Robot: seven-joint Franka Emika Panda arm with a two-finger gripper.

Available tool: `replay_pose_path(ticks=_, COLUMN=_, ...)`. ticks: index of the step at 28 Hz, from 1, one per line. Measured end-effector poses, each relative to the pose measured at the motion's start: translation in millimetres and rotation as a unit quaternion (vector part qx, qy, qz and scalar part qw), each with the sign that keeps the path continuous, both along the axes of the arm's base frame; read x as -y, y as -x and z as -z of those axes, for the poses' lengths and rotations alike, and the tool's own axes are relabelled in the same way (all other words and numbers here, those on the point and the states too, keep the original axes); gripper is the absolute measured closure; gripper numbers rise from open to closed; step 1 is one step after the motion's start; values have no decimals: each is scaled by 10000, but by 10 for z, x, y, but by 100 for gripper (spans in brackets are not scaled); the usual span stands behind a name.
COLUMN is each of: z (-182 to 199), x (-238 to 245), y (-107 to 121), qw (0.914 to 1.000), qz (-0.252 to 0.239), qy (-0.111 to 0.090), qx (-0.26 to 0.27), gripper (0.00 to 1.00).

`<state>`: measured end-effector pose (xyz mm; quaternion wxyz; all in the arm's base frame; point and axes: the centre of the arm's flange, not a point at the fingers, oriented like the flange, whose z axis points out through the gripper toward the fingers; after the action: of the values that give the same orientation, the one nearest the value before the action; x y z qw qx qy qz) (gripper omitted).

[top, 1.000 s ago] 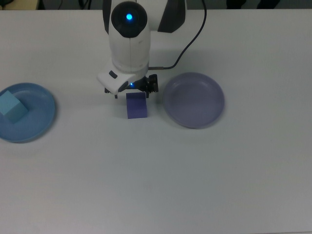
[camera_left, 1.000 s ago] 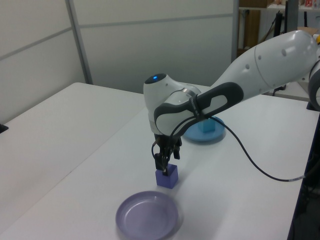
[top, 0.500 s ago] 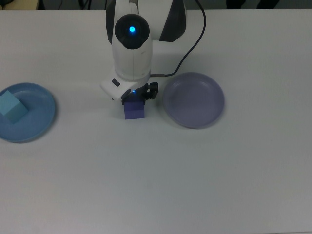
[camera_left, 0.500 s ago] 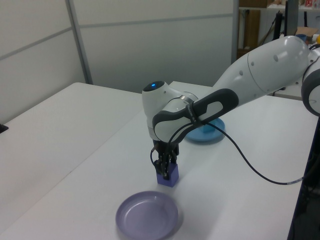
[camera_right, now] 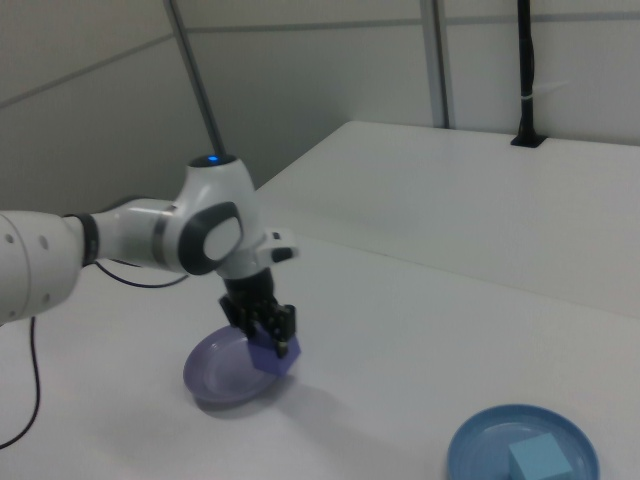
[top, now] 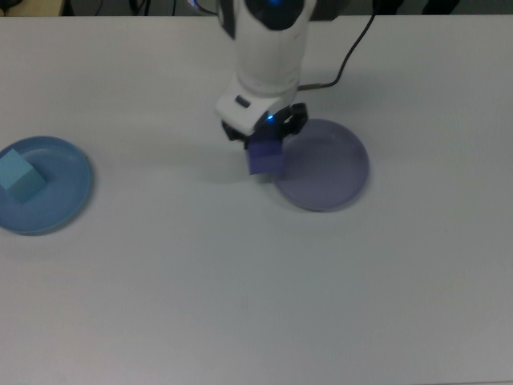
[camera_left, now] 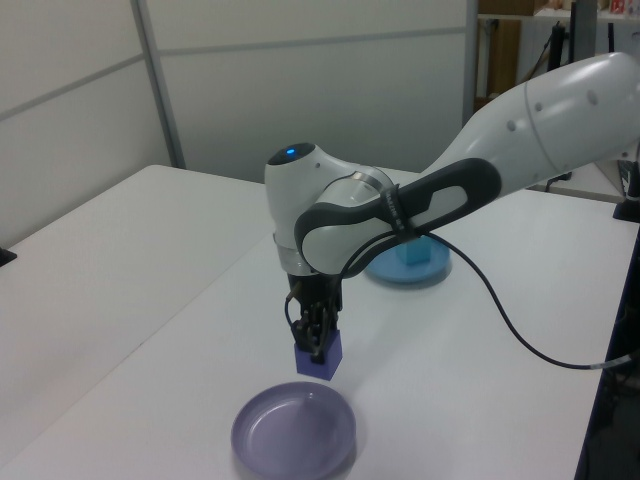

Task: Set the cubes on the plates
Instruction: 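Carry the purple cube onto the lavender plate and release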

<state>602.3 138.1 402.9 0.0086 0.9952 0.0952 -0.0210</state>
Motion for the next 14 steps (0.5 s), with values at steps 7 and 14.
replay_pose_path(ticks=7, z=-57, x=-545, y=192, qw=9998, qz=-201, qy=-70, qx=-28, gripper=41)
replay_pose_path(ticks=14, z=121, x=-782, y=211, qw=9994, qz=-316, qy=102, qx=63, gripper=41)
